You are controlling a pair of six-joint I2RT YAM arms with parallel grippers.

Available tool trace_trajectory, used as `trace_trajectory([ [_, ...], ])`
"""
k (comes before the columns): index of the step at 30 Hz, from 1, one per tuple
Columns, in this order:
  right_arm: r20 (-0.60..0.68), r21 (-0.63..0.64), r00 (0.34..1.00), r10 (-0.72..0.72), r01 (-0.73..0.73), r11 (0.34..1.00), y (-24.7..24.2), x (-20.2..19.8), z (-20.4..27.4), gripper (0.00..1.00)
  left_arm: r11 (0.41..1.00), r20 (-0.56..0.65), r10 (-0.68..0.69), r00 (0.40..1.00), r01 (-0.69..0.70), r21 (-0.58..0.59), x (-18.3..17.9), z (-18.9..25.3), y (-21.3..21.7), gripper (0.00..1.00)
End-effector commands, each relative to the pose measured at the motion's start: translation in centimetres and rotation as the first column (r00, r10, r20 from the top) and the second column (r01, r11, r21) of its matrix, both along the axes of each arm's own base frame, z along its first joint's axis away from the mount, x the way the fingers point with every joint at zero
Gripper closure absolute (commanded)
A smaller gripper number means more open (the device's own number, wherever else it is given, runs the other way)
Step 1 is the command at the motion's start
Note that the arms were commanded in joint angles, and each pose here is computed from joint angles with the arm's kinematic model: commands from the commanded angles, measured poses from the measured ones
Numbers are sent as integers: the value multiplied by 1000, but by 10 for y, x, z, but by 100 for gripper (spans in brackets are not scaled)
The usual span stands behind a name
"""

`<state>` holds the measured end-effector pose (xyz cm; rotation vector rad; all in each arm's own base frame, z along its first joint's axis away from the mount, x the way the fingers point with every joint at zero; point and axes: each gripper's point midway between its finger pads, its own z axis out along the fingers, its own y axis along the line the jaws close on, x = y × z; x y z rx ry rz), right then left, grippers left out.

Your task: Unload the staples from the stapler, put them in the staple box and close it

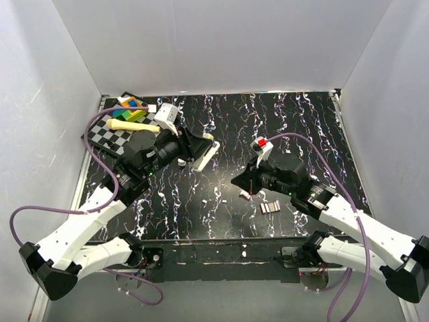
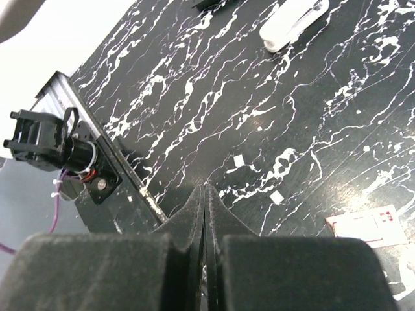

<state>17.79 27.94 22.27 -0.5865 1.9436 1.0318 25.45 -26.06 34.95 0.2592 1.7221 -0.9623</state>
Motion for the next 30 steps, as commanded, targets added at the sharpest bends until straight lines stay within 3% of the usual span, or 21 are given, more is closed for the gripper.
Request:
trace_trajectory([
  [1,32,38,995,98,-99,994,2,-20,31,99,987,61,-127,990,132,-87,-30,41,-4,100],
  [12,138,124,916,377,-394,911,0,-79,106,99,893,121,-416,901,430,-132,-92,59,-16,100],
  [21,217,180,875,432,-471,864,10,-87,153,99,816,141,-546,826,562,-134,-119,57,-20,100],
  [30,255,211,858,447,-500,840,27,-83,175,99,776,136,-602,786,617,-133,-128,51,-23,100],
])
